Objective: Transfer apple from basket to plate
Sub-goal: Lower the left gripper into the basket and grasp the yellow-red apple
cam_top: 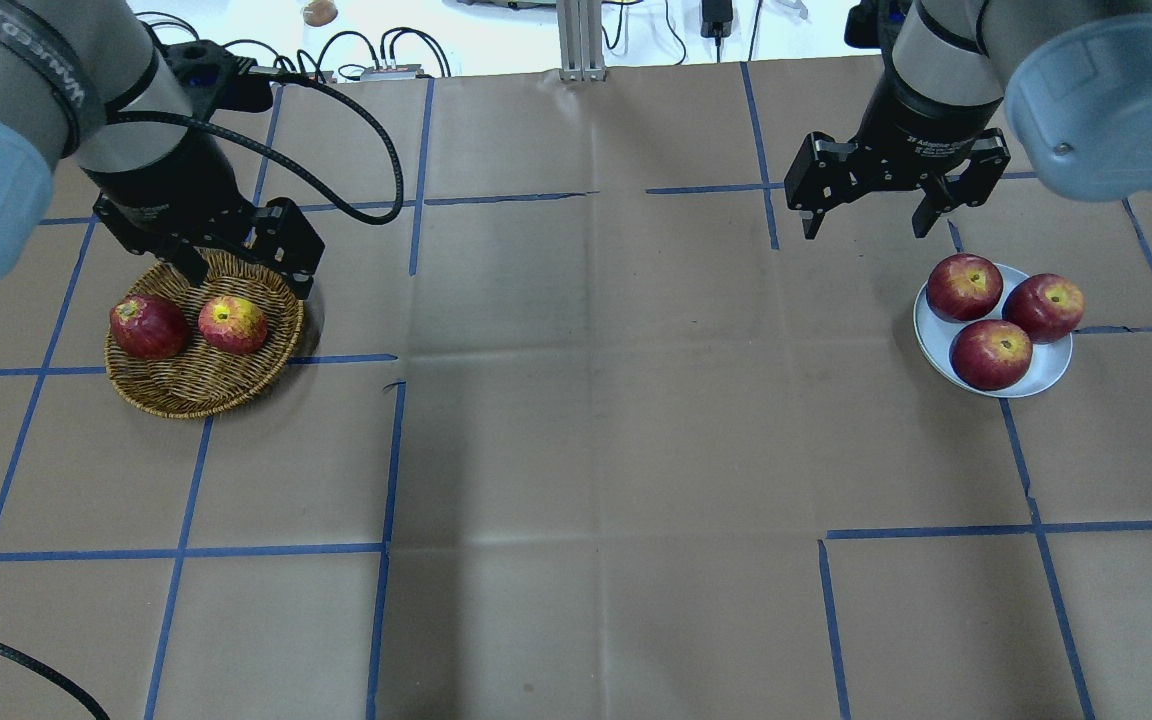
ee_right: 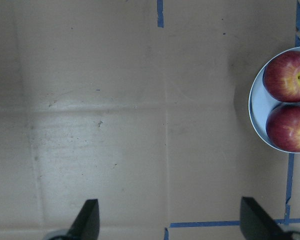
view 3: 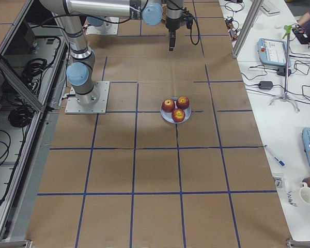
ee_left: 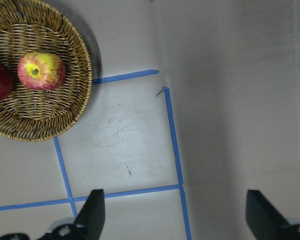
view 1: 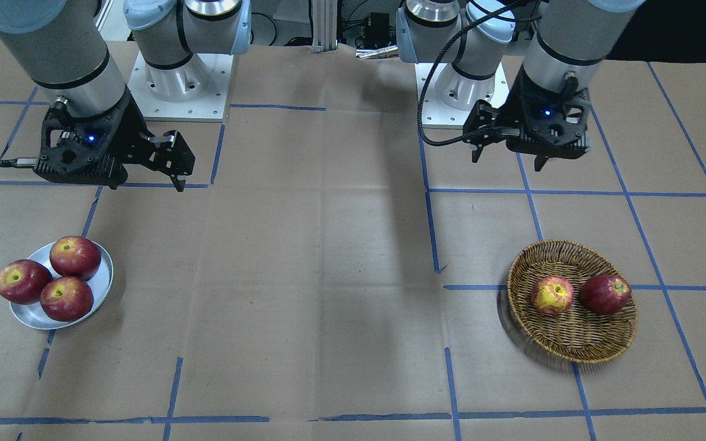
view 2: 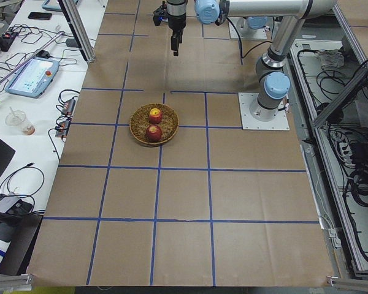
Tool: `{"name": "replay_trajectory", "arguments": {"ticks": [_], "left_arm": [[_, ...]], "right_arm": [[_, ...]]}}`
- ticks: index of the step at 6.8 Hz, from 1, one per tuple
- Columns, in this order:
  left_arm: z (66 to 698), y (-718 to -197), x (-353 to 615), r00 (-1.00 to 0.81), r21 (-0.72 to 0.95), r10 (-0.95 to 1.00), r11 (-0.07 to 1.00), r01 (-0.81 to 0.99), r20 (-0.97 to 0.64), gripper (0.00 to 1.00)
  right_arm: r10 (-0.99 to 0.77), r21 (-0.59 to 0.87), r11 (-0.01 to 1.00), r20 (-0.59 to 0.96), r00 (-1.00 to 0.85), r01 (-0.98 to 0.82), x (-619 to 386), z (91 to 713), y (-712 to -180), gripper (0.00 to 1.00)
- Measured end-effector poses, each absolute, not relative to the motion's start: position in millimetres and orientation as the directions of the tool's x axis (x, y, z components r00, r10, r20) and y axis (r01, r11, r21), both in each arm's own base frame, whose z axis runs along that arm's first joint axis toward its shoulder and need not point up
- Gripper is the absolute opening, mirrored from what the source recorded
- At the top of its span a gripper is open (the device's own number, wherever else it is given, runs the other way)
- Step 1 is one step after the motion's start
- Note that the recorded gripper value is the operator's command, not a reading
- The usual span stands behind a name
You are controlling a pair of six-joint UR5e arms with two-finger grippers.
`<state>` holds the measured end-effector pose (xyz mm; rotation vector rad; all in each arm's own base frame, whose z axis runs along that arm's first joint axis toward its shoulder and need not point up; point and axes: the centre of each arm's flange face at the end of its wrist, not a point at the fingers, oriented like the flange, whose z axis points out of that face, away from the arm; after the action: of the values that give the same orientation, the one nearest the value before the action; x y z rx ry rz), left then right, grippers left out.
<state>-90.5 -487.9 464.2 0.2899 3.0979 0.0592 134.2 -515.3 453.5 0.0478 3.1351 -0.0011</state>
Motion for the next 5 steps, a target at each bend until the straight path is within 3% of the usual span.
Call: {"name": "replay_trajectory", "arguments": {"ticks": [5], "left_arm": [[307,-607,53,-0.967,-0.006,0.252,0.968,0.252,-0.036,0.99]], "right_arm": [[0.031,-0.003,1.000,-0.006,-1.000,0.031,134,455,-515,1.00]]}}
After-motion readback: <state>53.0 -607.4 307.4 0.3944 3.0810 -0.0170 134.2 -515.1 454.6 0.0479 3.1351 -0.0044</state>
